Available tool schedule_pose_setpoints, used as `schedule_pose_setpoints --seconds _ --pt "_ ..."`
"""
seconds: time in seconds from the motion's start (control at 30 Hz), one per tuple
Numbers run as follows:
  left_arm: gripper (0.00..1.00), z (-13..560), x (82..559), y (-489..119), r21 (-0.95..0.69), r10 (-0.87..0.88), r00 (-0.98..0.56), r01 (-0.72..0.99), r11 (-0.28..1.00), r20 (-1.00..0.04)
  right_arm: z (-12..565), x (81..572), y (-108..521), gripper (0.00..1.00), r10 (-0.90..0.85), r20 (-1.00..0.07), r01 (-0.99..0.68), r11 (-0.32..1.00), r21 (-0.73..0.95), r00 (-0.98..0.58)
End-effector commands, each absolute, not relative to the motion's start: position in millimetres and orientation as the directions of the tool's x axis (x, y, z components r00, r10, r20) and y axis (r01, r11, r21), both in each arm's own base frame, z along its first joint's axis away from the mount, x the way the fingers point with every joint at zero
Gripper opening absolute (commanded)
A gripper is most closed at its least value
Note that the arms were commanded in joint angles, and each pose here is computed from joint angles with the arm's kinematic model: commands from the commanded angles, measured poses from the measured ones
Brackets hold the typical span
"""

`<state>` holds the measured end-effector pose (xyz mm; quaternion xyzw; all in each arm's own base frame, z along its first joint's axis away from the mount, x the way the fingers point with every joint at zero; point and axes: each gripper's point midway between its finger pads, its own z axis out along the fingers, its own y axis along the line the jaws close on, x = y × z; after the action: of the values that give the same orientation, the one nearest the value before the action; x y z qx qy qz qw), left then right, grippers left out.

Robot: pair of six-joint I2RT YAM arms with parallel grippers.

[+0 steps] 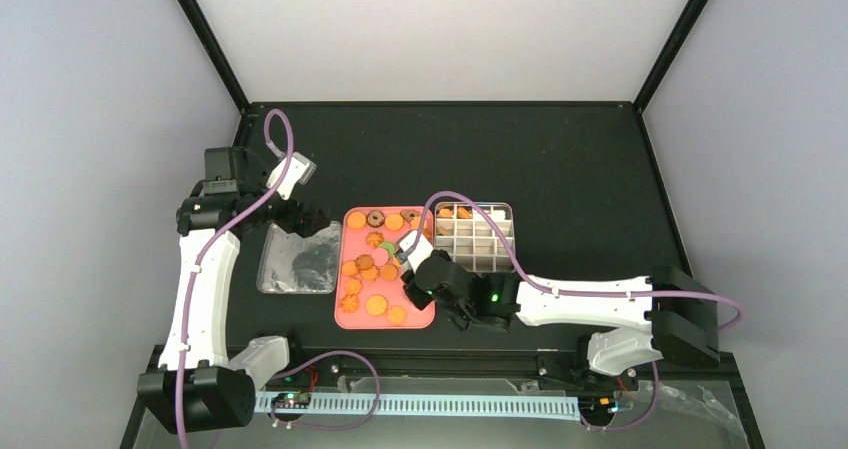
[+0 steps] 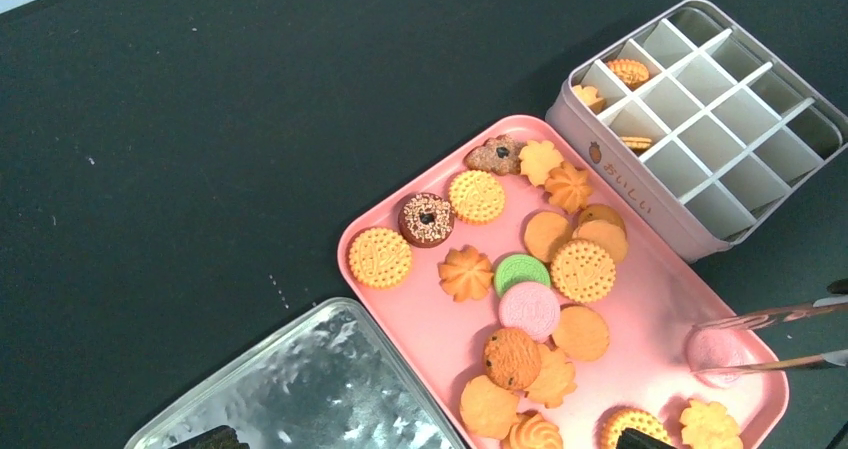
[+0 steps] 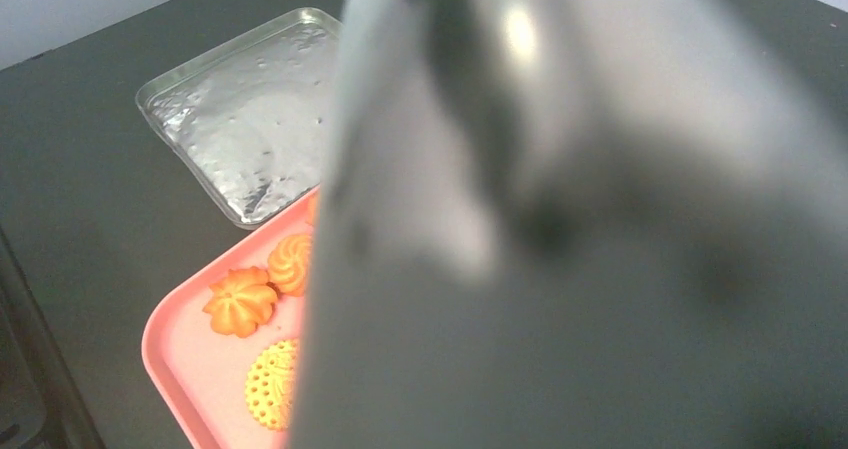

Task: Pack the cookies
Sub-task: Pick up the fake cookies from the plate.

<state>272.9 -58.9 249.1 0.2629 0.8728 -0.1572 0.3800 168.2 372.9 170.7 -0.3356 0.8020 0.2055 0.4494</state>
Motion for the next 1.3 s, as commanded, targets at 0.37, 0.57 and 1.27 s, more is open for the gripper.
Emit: schedule_pose_setpoints --seconds 0.37,0.57,1.27 --pt "0.99 259 268 -68 -0.105 0.316 -0.544 0.608 0.787 -0.777 168 172 364 0.50 -0.355 -0.858 -0.698 0.716 0.006 -0.371" --pt "0.99 259 268 -69 -0.109 0.316 -0.544 0.611 0.784 -0.777 158 166 369 0.50 -0.362 -0.846 -0.718 0.695 0.035 -0.391" --pt "0.99 257 265 -69 -0.112 0.326 -0.550 0.618 0.778 -0.769 193 178 369 0.12 -0.344 -0.869 -0.716 0.698 0.016 -0.355"
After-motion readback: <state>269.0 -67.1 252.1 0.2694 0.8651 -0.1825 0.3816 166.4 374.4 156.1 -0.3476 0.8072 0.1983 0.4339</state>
